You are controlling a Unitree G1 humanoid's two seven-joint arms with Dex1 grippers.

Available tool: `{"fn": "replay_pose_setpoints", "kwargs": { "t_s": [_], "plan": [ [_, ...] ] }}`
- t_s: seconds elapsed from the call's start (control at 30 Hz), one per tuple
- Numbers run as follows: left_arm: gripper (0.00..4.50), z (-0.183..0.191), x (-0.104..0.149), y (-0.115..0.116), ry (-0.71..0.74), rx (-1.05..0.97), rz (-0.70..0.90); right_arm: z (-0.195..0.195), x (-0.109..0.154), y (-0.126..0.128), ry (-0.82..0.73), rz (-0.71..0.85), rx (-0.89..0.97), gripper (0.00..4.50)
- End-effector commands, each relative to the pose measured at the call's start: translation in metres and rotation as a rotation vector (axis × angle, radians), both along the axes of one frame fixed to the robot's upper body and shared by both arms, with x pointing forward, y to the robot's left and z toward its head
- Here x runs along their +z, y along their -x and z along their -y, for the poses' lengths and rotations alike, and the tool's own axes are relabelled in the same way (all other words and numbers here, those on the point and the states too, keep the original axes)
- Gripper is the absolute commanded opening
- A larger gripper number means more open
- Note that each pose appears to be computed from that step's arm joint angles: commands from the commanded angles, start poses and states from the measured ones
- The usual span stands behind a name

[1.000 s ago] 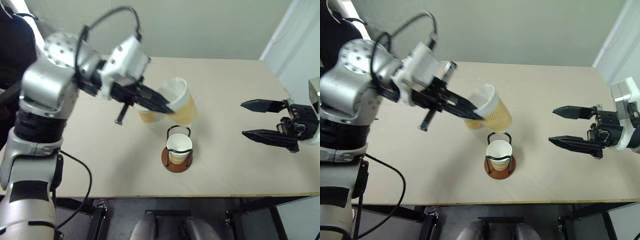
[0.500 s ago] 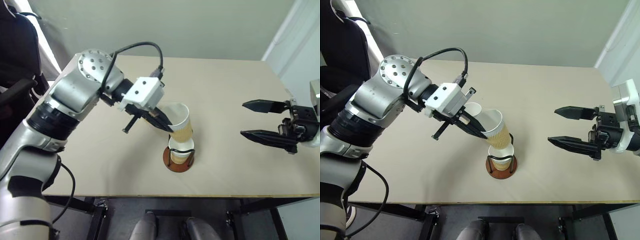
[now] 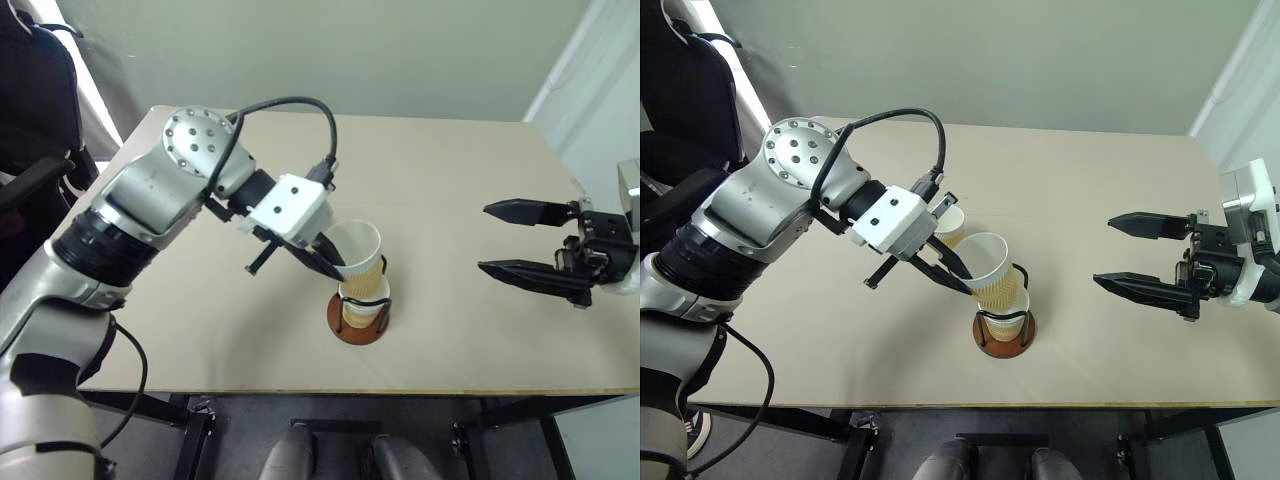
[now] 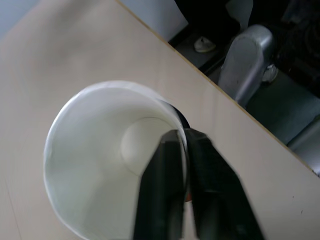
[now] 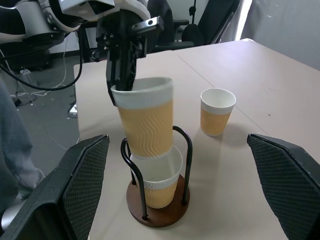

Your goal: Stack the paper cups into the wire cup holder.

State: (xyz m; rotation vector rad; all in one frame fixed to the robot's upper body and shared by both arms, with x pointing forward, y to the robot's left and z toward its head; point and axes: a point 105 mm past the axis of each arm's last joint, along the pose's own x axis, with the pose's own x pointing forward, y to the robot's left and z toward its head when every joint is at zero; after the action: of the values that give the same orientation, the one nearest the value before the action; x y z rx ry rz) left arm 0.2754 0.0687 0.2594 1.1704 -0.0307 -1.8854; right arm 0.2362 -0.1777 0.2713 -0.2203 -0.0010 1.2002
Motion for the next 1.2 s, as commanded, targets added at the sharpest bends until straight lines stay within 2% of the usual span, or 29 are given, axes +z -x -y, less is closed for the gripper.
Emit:
{"fn": "replay_pose_setpoints", "kwargs": {
  "t_s": [0.03, 0.27, 0.3, 0.4, 0.53, 0.6, 0.67, 0.7, 0.77, 1.03, 1.2],
  "plan": [
    [1.71, 0.000, 0.001, -0.001, -0.024, -0.029, 0.034, 0.001, 0.010, 0.004, 0.006, 0.052, -0.003, 4.50],
    [4.31, 0.011, 0.013, -0.001, 0.060, -0.046, 0.030, 0.001, 0.010, 0.001, 0.012, 0.052, -0.006, 4.50],
    [4.48, 0.012, 0.022, -0.002, 0.102, -0.031, 0.010, 0.001, 0.010, 0.001, 0.013, 0.052, -0.006, 4.50],
    [4.48, 0.002, 0.039, -0.013, 0.181, 0.067, -0.032, 0.001, 0.010, 0.000, 0.013, 0.053, -0.005, 4.50],
    [4.48, -0.025, 0.039, -0.053, 0.254, 0.308, -0.027, 0.003, 0.008, 0.001, 0.014, 0.050, -0.004, 4.50],
    [4.48, -0.043, 0.029, -0.080, 0.255, 0.439, 0.041, 0.003, 0.007, 0.000, 0.015, 0.048, -0.004, 4.50],
    [4.48, -0.053, 0.022, -0.099, 0.298, 0.537, 0.024, 0.002, 0.007, -0.001, 0.013, 0.048, 0.001, 4.50],
    [4.48, -0.057, 0.013, -0.115, 0.315, 0.616, 0.030, 0.001, 0.006, -0.002, 0.014, 0.049, 0.005, 4.50],
    [4.48, -0.057, -0.001, -0.132, 0.322, 0.701, 0.008, 0.000, 0.005, -0.003, 0.015, 0.049, 0.009, 4.50],
    [4.48, -0.052, -0.038, -0.142, 0.221, 0.750, -0.068, -0.001, 0.003, -0.005, 0.020, 0.045, 0.009, 4.50],
    [4.48, -0.059, -0.057, -0.148, 0.161, 0.804, -0.018, -0.001, 0.005, -0.004, 0.023, 0.048, 0.003, 4.50]
  ]
}}
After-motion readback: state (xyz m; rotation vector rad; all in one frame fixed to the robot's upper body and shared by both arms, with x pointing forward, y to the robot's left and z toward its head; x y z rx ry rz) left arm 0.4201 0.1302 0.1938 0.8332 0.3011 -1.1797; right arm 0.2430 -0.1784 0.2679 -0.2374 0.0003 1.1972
